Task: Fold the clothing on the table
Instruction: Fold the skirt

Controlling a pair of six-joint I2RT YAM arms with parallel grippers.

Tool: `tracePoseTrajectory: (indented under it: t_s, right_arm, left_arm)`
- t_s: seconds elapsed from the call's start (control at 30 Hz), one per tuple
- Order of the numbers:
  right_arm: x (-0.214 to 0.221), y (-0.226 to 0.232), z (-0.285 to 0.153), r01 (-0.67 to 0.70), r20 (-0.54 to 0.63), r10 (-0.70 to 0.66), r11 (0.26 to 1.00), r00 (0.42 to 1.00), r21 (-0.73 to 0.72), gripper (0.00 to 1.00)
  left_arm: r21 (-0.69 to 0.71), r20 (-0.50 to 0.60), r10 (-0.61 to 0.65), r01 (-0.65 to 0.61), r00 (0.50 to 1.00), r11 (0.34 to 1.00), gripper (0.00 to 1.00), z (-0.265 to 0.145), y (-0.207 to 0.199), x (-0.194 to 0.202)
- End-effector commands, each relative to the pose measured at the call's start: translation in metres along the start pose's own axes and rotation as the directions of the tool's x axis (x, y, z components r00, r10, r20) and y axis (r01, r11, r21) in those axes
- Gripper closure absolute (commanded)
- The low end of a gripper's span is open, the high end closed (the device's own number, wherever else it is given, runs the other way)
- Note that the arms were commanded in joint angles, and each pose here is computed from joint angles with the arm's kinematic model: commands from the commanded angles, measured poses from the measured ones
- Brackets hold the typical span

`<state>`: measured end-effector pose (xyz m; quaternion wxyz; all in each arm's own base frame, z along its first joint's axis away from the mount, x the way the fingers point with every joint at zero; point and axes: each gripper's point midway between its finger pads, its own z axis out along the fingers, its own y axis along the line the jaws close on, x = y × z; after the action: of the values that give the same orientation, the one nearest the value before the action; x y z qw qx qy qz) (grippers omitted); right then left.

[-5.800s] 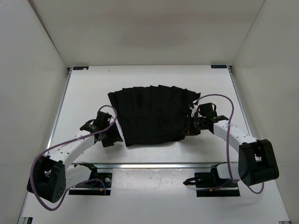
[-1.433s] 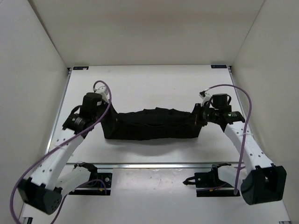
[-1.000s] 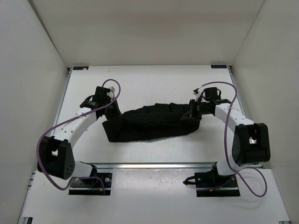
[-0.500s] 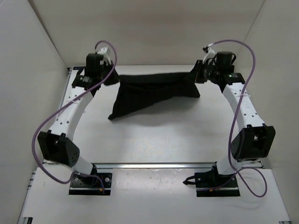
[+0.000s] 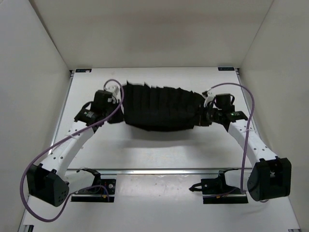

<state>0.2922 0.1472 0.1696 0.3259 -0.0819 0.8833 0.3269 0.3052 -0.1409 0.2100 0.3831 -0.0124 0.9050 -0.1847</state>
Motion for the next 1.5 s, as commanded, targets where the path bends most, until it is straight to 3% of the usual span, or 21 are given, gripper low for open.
tracePoseTrajectory:
  t_s: [0.0, 0.1, 0.17, 0.23, 0.4, 0.57, 0.8, 0.87, 0.9, 0.97, 1.03, 1.07, 1.13, 1.23, 1.37, 1.43, 1.47]
  right_arm:
    - [0.028, -0.013, -0.02, -0.045, -0.017, 0.047, 0.994, 0.999, 0.098, 1.0]
    - [0.031, 0.003, -0.035, -0.058, 0.002, 0.058, 0.996, 0.998, 0.073, 1.0]
    - [0.019, 0.008, -0.045, -0.053, 0.07, 0.047, 0.996, 0.996, 0.074, 1.0]
    - [0.024, -0.001, -0.037, -0.114, 0.057, 0.112, 0.993, 0.992, 0.041, 1.0]
    - [0.039, -0.037, 0.003, -0.216, -0.071, 0.22, 0.974, 0.973, 0.064, 1.0]
    - [0.019, -0.053, 0.029, -0.254, -0.084, 0.256, 0.967, 0.963, 0.034, 1.0]
    - [-0.012, -0.071, 0.039, -0.335, -0.051, 0.335, 0.942, 0.941, 0.008, 1.0]
    - [-0.01, -0.071, 0.038, -0.338, -0.058, 0.338, 0.941, 0.94, 0.003, 1.0]
    - [-0.009, -0.073, 0.038, -0.339, -0.054, 0.339, 0.941, 0.939, 0.012, 0.96]
    - [-0.009, -0.074, 0.037, -0.341, -0.04, 0.341, 0.94, 0.939, 0.005, 0.85]
    - [-0.02, -0.071, 0.033, -0.32, 0.003, 0.32, 0.947, 0.947, -0.023, 0.58]
    - [-0.024, -0.069, 0.032, -0.305, 0.013, 0.306, 0.952, 0.952, -0.034, 0.52]
    - [-0.034, -0.064, 0.028, -0.253, 0.058, 0.255, 0.967, 0.965, -0.038, 0.36]
    - [-0.053, -0.06, 0.019, -0.139, 0.142, 0.141, 0.99, 0.98, -0.023, 0.21]
    - [-0.043, -0.067, 0.017, -0.066, 0.152, 0.062, 0.998, 0.986, 0.017, 0.2]
    - [-0.037, -0.07, 0.021, -0.039, 0.139, 0.034, 0.999, 0.99, 0.036, 0.25]
    - [-0.031, -0.07, 0.025, -0.021, 0.12, 0.016, 0.999, 0.993, 0.039, 0.3]
  left_arm:
    - [-0.121, -0.1, -0.058, 0.045, 0.993, 0.992, 1.0, -0.018, 0.027, 0.055]
    - [-0.09, -0.107, -0.106, 0.097, 0.989, 0.991, 1.0, -0.043, 0.018, 0.071]
    - [-0.108, -0.089, -0.16, 0.15, 0.983, 0.983, 1.0, -0.046, 0.027, 0.069]
    - [-0.13, -0.101, -0.171, 0.158, 0.98, 0.979, 1.0, -0.038, 0.038, 0.067]
    - [-0.162, -0.207, -0.125, 0.092, 0.97, 0.983, 1.0, 0.019, 0.048, 0.06]
    - [-0.175, -0.294, -0.135, 0.086, 0.946, 0.981, 1.0, 0.074, 0.053, 0.047]
    - [-0.172, -0.285, -0.103, 0.055, 0.953, 0.984, 0.99, 0.118, 0.05, 0.001]
    - [-0.175, -0.273, -0.093, 0.046, 0.957, 0.984, 0.94, 0.126, 0.051, -0.014]
    - [-0.163, -0.28, -0.085, 0.04, 0.956, 0.986, 0.9, 0.131, 0.05, -0.016]
    - [-0.16, -0.282, -0.087, 0.043, 0.956, 0.986, 0.68, 0.136, 0.053, -0.017]
    - [-0.135, -0.253, -0.064, 0.03, 0.965, 0.99, 0.5, 0.137, 0.047, -0.028]
    - [-0.146, -0.23, -0.054, 0.02, 0.972, 0.989, 0.4, 0.135, 0.046, -0.035]
    - [-0.136, -0.171, -0.028, 0.004, 0.985, 0.991, 0.33, 0.126, 0.041, -0.052]
    - [-0.096, -0.101, -0.024, 0.014, 0.995, 0.995, 0.28, 0.114, 0.034, -0.067]
    - [-0.046, -0.081, 0.008, -0.012, 0.997, 0.999, 0.25, 0.109, 0.029, -0.052]
    - [0.023, -0.077, 0.033, -0.031, 0.997, 0.999, 0.31, 0.112, 0.023, -0.046]
    - [0.06, -0.077, 0.05, -0.045, 0.996, 0.997, 0.46, 0.114, 0.017, -0.04]
